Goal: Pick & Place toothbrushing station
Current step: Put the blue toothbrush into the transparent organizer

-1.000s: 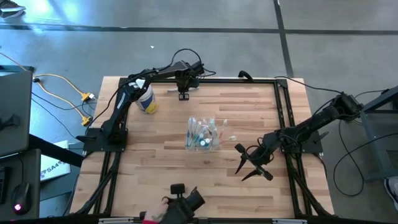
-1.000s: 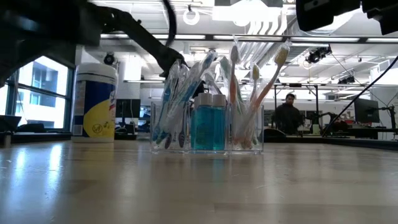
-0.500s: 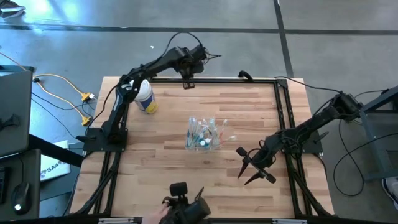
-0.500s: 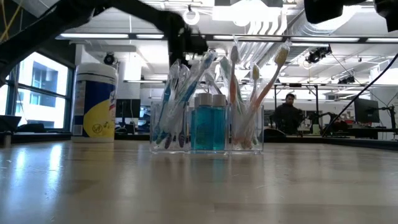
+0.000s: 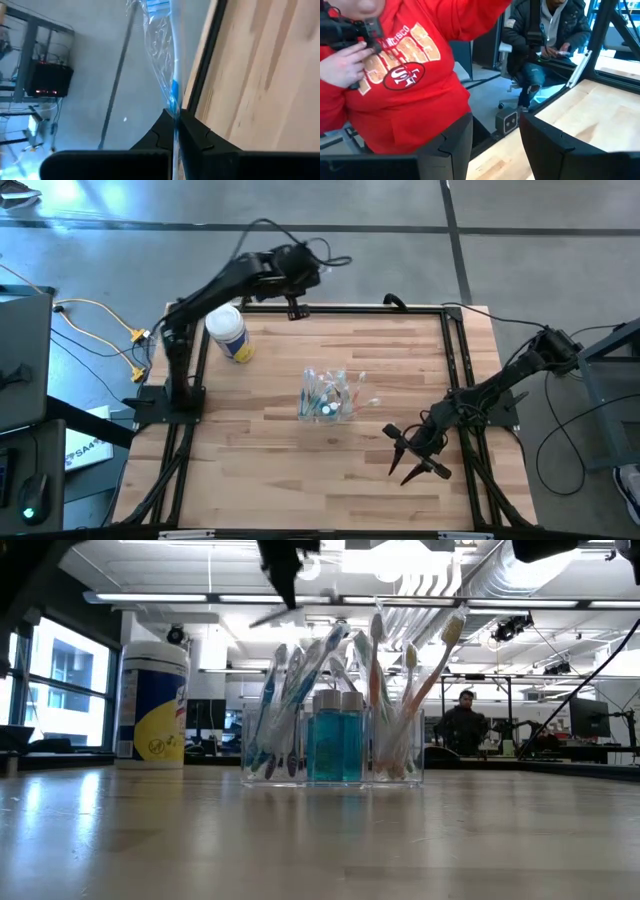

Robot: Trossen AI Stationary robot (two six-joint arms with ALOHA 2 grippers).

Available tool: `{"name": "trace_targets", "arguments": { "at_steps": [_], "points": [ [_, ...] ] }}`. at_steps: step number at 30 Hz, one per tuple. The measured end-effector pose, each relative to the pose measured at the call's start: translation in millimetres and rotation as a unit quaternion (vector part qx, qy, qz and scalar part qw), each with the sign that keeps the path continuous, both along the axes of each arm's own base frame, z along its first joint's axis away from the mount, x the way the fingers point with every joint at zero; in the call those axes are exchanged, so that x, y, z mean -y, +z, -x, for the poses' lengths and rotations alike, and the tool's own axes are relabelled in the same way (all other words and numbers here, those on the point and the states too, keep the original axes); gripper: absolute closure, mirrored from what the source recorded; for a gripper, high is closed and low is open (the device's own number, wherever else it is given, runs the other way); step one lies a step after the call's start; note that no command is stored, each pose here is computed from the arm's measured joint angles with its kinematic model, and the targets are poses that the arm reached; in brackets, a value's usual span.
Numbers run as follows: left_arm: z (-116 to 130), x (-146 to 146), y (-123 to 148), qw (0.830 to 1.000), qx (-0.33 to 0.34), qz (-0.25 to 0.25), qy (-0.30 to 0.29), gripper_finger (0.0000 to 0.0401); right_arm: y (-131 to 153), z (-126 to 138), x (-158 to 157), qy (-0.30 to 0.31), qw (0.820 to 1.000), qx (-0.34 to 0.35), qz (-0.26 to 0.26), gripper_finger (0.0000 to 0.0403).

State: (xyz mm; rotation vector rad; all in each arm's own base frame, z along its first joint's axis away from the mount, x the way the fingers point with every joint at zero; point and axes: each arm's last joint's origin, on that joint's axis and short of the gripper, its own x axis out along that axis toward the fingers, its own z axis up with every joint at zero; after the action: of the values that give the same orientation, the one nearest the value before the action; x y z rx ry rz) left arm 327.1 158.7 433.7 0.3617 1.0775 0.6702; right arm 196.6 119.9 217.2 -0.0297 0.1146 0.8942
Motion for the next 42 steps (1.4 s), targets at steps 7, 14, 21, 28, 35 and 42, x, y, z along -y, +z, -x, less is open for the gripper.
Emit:
{"name": "trace_targets", "arguments": {
  "at_steps": [7, 14, 21, 28, 35, 42],
  "points": [
    [26, 58, 46, 0.984, 0.164, 0.062, -0.038, 0.0399, 1, 0, 0, 0.000, 1.000, 0.002, -0.004, 0.0247],
    [23, 113, 56, 0.966, 0.218, 0.108, -0.081, 0.0399, 1, 0, -1, 0.003, 1.000, 0.002, -0.003, 0.0247],
    [33, 155, 51, 0.982, 0.170, 0.051, -0.062, 0.0399, -2, 6, -8, 0.023, 1.000, -0.007, 0.004, 0.0247],
    [90, 184, 58, 0.977, 0.205, 0.054, -0.014, 0.0399, -2, 10, -14, 0.037, 0.999, -0.010, 0.007, 0.0247],
    [126, 214, 15, 0.958, 0.281, 0.055, -0.015, 0.0399, -2, 13, -19, 0.040, 0.999, -0.008, 0.007, 0.0247],
    [121, 239, -75, 0.903, 0.412, 0.103, -0.059, 0.0399, 0, 14, -23, 0.003, 1.000, 0.004, 0.006, 0.0247]
  ]
}}
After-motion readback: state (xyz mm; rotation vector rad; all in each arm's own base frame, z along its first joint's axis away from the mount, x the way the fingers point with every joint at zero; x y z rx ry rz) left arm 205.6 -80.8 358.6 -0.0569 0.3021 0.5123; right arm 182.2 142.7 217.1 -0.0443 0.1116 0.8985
